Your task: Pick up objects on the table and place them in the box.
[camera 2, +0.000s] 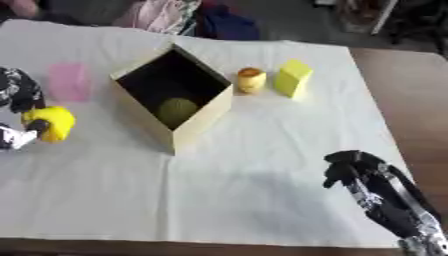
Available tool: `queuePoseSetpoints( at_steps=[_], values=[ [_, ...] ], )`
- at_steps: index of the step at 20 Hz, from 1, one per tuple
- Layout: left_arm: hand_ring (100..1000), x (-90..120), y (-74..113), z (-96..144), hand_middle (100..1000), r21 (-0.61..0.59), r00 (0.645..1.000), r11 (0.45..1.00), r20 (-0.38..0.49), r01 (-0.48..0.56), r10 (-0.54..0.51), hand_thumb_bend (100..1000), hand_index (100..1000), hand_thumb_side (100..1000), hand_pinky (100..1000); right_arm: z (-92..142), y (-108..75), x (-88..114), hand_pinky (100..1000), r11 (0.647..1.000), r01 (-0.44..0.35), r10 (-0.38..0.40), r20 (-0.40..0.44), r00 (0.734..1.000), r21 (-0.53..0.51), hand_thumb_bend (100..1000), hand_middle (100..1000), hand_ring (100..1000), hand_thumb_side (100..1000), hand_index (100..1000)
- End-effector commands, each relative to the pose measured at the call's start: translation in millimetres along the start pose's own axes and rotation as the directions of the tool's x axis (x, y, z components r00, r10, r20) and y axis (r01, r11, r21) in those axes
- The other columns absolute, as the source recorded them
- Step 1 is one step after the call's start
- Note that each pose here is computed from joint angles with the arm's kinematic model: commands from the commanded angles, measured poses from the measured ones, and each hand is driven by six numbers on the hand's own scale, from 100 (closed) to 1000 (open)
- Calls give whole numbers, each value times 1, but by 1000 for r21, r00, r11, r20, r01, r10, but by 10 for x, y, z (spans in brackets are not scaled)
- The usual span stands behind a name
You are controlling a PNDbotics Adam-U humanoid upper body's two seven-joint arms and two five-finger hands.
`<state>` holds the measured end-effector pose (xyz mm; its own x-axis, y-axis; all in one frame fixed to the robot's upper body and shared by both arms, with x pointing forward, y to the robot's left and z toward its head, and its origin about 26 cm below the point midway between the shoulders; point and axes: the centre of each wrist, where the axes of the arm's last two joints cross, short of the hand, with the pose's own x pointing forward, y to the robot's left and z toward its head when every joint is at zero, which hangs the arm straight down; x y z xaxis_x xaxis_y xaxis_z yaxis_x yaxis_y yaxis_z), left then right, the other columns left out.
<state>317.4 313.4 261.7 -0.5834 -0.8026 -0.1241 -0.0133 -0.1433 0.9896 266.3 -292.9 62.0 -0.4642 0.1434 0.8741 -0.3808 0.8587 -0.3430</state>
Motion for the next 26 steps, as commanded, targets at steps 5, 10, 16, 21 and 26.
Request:
queuePoseSetpoints(
  at_steps=[5, 10, 16, 21, 26],
  values=[
    [461, 142, 440, -113, 425, 169, 995, 984, 67, 59, -72, 100, 594, 252, 614, 6, -40, 34, 545, 1000, -15, 15, 9, 1000, 23, 100, 515, 502, 580, 722],
    [514, 66, 334, -446, 483, 146, 996, 987, 56, 64, -73, 100, 658, 256, 655, -5, -13, 21, 545, 999, -6, 5, 15, 1000, 48, 100, 515, 502, 581, 722],
    [596, -92, 109, -802, 558, 118, 996, 989, -2, 92, -92, 100, 731, 261, 726, -34, -2, 20, 546, 997, -5, 3, 28, 1000, 72, 100, 515, 502, 580, 722],
    [742, -116, -53, -982, 709, 92, 995, 990, 4, 103, -104, 100, 835, 268, 814, -58, 11, 20, 546, 996, -3, 0, 39, 999, 85, 100, 515, 502, 584, 722],
    [794, -125, -130, -1021, 789, 43, 993, 992, 9, 115, -115, 100, 886, 269, 840, -60, 12, 19, 546, 997, -2, -2, 42, 999, 83, 100, 515, 502, 582, 722]
  ],
)
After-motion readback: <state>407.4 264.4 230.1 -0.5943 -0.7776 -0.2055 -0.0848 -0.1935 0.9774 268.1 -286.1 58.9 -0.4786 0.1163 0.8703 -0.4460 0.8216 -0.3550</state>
